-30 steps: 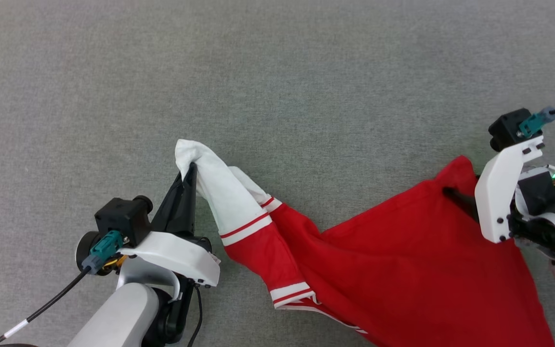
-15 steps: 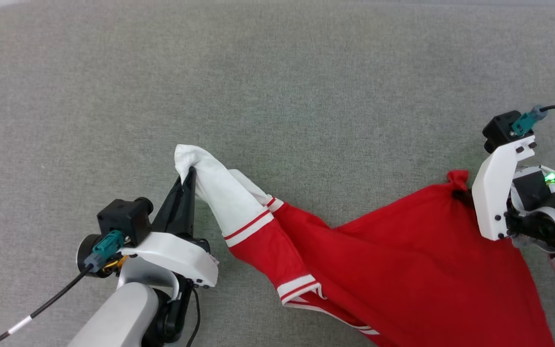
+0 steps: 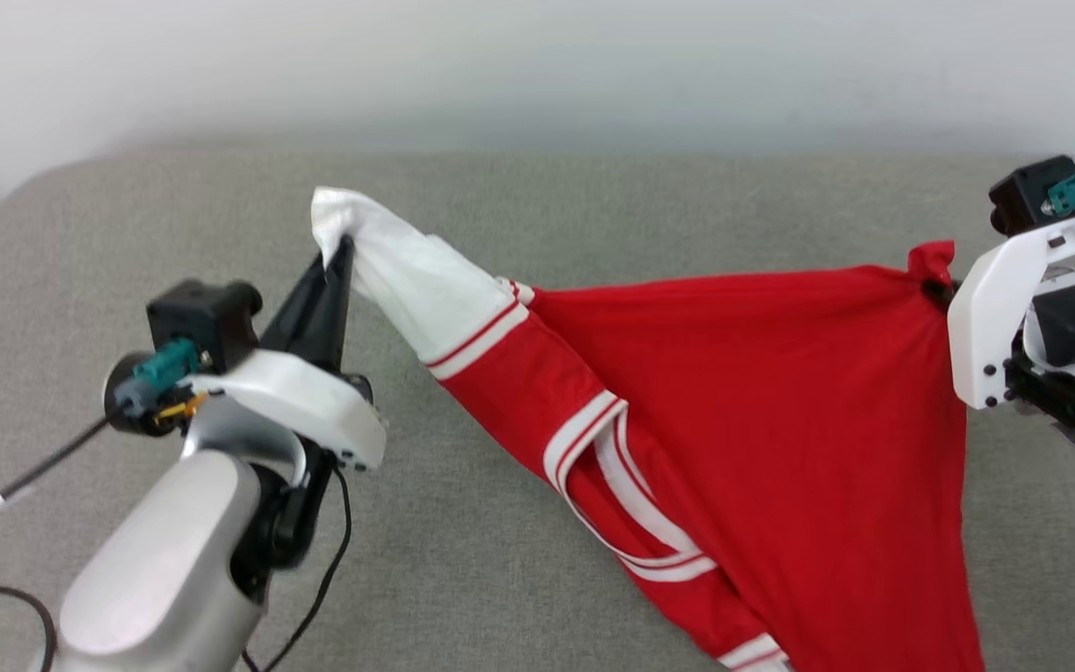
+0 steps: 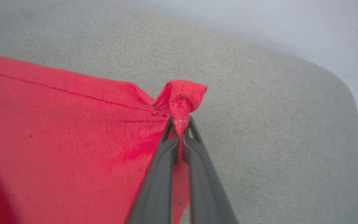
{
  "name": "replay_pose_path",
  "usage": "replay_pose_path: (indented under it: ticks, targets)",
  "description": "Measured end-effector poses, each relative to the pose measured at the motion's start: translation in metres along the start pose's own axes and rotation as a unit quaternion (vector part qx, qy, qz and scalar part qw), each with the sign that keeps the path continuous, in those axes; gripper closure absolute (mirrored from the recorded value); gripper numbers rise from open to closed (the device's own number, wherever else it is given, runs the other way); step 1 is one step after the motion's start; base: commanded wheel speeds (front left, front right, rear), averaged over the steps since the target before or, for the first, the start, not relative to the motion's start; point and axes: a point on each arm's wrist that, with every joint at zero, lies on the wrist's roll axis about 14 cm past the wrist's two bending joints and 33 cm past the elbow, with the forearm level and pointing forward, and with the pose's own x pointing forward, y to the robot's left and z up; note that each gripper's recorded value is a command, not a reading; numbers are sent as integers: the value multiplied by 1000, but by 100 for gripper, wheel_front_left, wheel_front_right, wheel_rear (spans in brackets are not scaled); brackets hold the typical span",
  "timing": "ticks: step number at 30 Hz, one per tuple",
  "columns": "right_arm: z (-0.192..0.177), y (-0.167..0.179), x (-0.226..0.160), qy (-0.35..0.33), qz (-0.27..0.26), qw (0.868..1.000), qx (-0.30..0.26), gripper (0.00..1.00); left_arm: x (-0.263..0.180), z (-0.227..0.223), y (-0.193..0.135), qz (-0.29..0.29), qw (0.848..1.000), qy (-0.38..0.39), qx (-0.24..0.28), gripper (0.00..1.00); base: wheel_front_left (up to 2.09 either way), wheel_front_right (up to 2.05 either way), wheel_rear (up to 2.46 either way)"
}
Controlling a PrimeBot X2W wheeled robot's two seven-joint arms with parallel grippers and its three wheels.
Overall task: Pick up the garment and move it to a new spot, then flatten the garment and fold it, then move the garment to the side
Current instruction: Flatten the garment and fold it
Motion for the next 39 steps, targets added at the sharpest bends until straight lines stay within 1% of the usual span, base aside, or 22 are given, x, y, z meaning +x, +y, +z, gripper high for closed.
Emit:
replay_pose_path:
  ticks: [1, 5, 7, 11, 13, 16, 21, 25, 28, 31, 32, 36, 39]
  targets:
    - [8, -2, -6, -13, -6, 1000, -4, 100, 3, 11, -1, -1, 1000, -11, -1, 100, 0, 0, 0]
    - [36, -15, -30, -61, -36, 997, -6, 100, 17, 60, 1, 9, 997, -68, -36, 100, 0, 0, 0]
    - [46, -22, -40, -78, -51, 996, -9, 100, 26, 75, 0, 10, 995, -84, -48, 100, 0, 0, 0]
    - [67, -34, -53, -112, -73, 991, -10, 100, 49, 96, -3, 4, 994, -94, -47, 100, 0, 0, 0]
    - [79, -40, -53, -122, -85, 989, -22, 100, 63, 106, -1, 2, 994, -97, -41, 100, 0, 0, 0]
    - [98, -46, -50, -141, -94, 985, -30, 100, 85, 112, 2, 0, 996, -89, -24, 100, 0, 0, 0]
    - [136, -70, -44, -179, -125, 975, -43, 100, 126, 130, 5, -3, 995, -103, 2, 100, 0, 0, 0]
    - [173, -91, -40, -229, -150, 961, -45, 100, 156, 151, 6, -11, 989, -139, 41, 100, 0, 0, 0]
    - [197, -104, -34, -261, -166, 950, -47, 100, 177, 162, 1, -22, 984, -168, 56, 100, 0, 0, 0]
    - [219, -111, -25, -294, -176, 938, -57, 100, 196, 171, 6, -19, 979, -193, 68, 100, 0, 0, 0]
    - [225, -113, -22, -304, -177, 934, -58, 100, 202, 174, 8, -18, 977, -201, 74, 100, 0, 0, 0]
    - [240, -116, -2, -325, -179, 926, -66, 100, 223, 182, 16, -14, 971, -225, 83, 100, 0, 0, 0]
    - [248, -118, 13, -337, -181, 921, -76, 100, 238, 177, 24, -9, 969, -229, 86, 100, 0, 0, 0]
